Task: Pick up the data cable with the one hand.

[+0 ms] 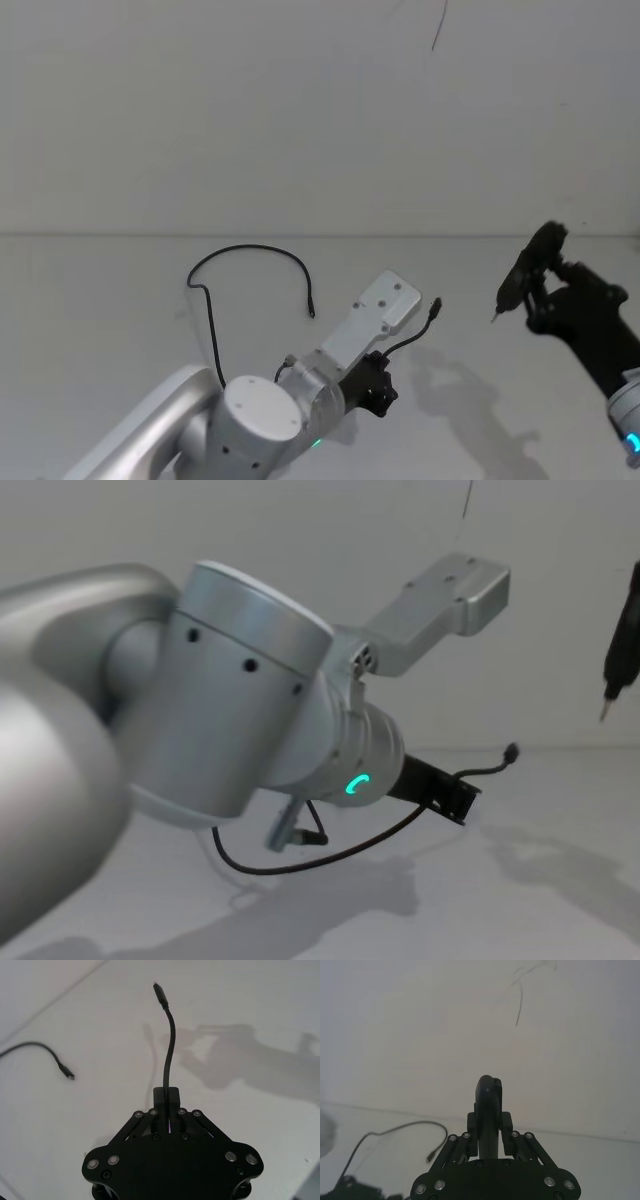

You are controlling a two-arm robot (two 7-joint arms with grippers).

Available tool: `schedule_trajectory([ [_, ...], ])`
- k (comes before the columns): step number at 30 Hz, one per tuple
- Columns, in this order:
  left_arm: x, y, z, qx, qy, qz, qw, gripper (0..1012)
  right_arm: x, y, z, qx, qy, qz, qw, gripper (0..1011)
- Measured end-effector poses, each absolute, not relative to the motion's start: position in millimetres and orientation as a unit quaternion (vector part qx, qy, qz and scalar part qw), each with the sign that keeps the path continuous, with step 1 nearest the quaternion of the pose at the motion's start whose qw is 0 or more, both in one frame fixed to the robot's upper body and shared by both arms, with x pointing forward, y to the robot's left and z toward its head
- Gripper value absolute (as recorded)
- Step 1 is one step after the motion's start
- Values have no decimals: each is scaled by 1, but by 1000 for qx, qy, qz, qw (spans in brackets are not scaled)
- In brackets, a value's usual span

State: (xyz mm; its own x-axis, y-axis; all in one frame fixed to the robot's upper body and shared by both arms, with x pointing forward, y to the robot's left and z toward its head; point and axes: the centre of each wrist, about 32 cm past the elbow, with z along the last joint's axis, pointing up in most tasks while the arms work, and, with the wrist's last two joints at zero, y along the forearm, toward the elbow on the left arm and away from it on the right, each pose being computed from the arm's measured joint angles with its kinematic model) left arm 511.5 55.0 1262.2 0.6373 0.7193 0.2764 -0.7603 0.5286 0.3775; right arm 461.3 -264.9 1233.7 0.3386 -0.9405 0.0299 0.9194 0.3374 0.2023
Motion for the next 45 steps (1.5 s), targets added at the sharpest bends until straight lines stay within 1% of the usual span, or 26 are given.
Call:
schedule_trajectory([
  [5, 502, 68, 1264, 228, -72, 399, 885, 44, 464, -275, 1246, 92, -70, -567, 815, 269],
  [8, 494, 79, 1265, 220, -98, 377, 894, 43, 465, -284, 1255, 108, -61, -562, 818, 269],
  [12, 488, 88, 1266, 214, -120, 361, 900, 43, 465, -290, 1260, 119, -48, -559, 819, 269],
  [13, 485, 93, 1266, 209, -132, 352, 903, 43, 464, -294, 1263, 124, -43, -559, 819, 269],
  [15, 482, 97, 1265, 205, -143, 344, 905, 43, 463, -296, 1264, 129, -36, -558, 819, 269],
  [17, 477, 107, 1265, 197, -168, 327, 909, 44, 462, -300, 1266, 137, -24, -557, 819, 269],
  [18, 477, 107, 1265, 197, -168, 327, 909, 43, 461, -301, 1266, 140, -21, -556, 819, 269],
  [21, 470, 119, 1263, 186, -200, 307, 912, 44, 459, -305, 1267, 149, -7, -555, 819, 269],
  [22, 470, 119, 1263, 186, -200, 307, 912, 43, 459, -306, 1267, 151, -4, -555, 818, 269],
  [26, 462, 132, 1262, 177, -231, 285, 913, 43, 456, -309, 1268, 158, 11, -553, 818, 269],
  [27, 462, 132, 1262, 177, -231, 285, 913, 43, 456, -309, 1268, 158, 11, -553, 818, 269],
  [28, 458, 138, 1262, 172, -246, 273, 914, 43, 454, -312, 1268, 159, 20, -552, 818, 269],
  [39, 450, 150, 1262, 163, -277, 247, 914, 44, 441, -321, 1275, 150, 37, -550, 821, 269],
  [45, 447, 153, 1262, 161, -285, 239, 914, 43, 426, -327, 1286, 139, 47, -549, 823, 269],
])
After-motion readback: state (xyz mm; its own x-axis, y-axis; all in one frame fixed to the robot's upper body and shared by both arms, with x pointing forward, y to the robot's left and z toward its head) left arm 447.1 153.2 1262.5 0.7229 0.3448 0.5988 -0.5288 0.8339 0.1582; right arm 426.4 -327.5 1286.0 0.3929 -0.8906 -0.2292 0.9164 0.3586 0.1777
